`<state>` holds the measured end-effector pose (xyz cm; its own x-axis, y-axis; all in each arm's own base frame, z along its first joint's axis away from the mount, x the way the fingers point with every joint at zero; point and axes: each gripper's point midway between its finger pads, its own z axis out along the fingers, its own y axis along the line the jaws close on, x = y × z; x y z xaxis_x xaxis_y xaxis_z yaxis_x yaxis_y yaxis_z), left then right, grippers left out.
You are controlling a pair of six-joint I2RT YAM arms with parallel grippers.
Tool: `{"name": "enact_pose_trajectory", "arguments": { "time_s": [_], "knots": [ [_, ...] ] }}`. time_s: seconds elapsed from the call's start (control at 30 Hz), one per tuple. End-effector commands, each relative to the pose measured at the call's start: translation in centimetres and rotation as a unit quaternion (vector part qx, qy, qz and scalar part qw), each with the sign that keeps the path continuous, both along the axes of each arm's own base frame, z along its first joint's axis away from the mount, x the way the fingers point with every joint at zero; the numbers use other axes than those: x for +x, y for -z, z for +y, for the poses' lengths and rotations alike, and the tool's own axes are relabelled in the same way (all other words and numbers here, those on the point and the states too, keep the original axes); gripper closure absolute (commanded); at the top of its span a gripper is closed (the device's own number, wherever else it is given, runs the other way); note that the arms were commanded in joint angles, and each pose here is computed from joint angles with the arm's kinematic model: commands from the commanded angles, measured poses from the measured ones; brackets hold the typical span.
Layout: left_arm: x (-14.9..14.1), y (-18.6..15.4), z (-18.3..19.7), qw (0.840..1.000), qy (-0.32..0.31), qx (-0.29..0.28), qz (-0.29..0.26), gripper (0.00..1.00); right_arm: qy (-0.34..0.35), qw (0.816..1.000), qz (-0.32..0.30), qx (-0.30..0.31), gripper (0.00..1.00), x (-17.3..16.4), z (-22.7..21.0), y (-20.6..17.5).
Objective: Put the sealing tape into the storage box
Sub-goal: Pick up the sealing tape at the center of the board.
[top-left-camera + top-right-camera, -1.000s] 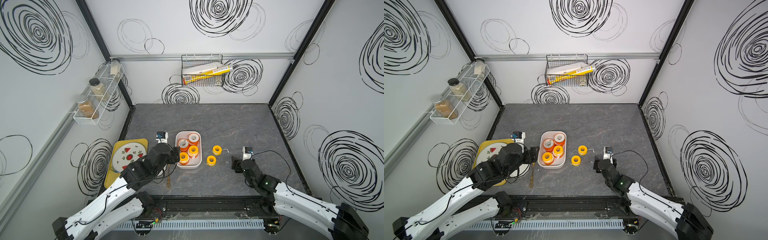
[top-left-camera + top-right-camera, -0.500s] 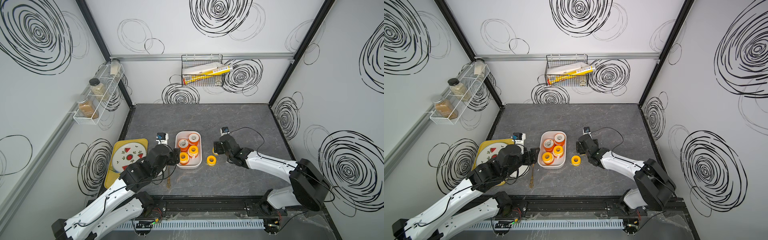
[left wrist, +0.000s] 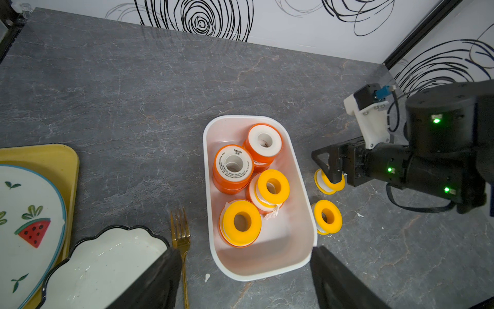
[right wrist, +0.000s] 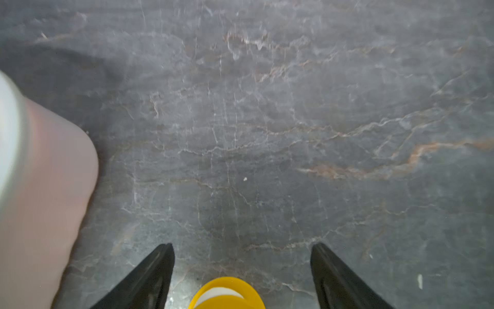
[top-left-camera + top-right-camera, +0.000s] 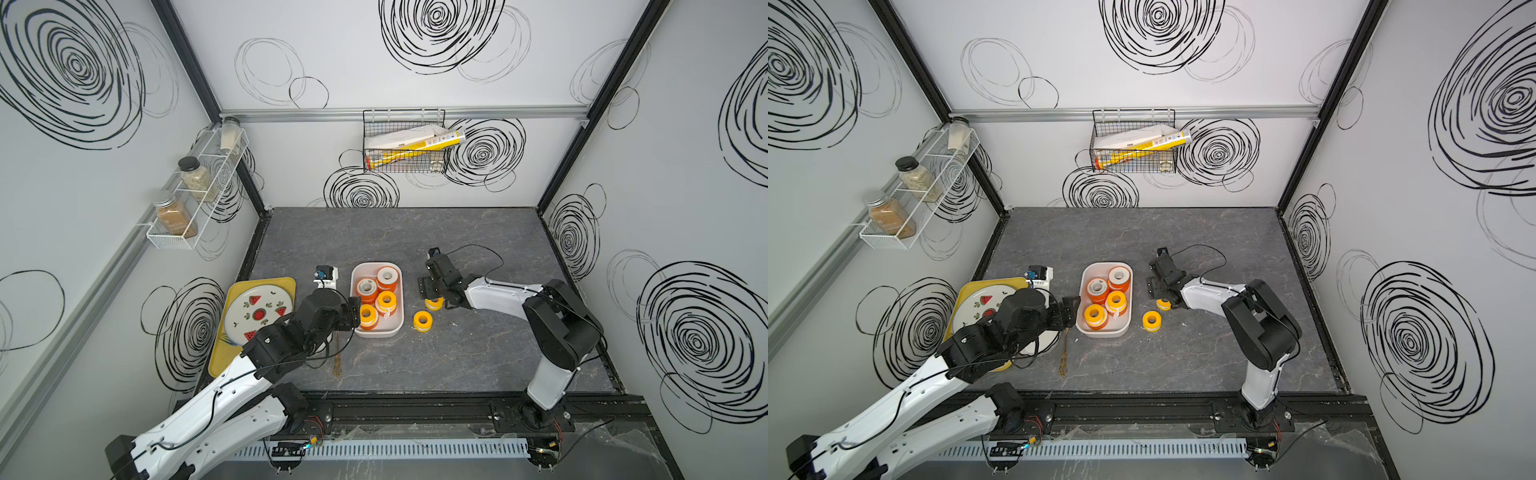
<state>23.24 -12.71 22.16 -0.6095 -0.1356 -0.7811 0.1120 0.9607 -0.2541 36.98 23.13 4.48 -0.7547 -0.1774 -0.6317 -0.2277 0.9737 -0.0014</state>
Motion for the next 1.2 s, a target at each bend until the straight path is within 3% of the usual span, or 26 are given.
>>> {"name": "enact_pose_trajectory", "arguments": {
  "time_s": [0.0, 0.63, 1.17],
  "knots": [
    [0.5, -0.5, -0.2, 1.0, 0.0, -0.004, -0.014, 0.17, -0.01, 1.0, 0.019, -0.007, 0.14, -0.4, 0.1, 0.7],
    [0.5, -0.3, -0.4, 1.0, 0.005, -0.003, -0.011, 0.17, -0.013, 0.998, 0.06, 0.01, 0.25, -3.1, -0.6, 2.6],
    [0.5, -0.3, -0.3, 1.0, 0.003, -0.003, -0.011, 0.17, -0.011, 0.998, 0.051, 0.029, 0.45, -3.5, -0.7, 0.7]
  ]
}}
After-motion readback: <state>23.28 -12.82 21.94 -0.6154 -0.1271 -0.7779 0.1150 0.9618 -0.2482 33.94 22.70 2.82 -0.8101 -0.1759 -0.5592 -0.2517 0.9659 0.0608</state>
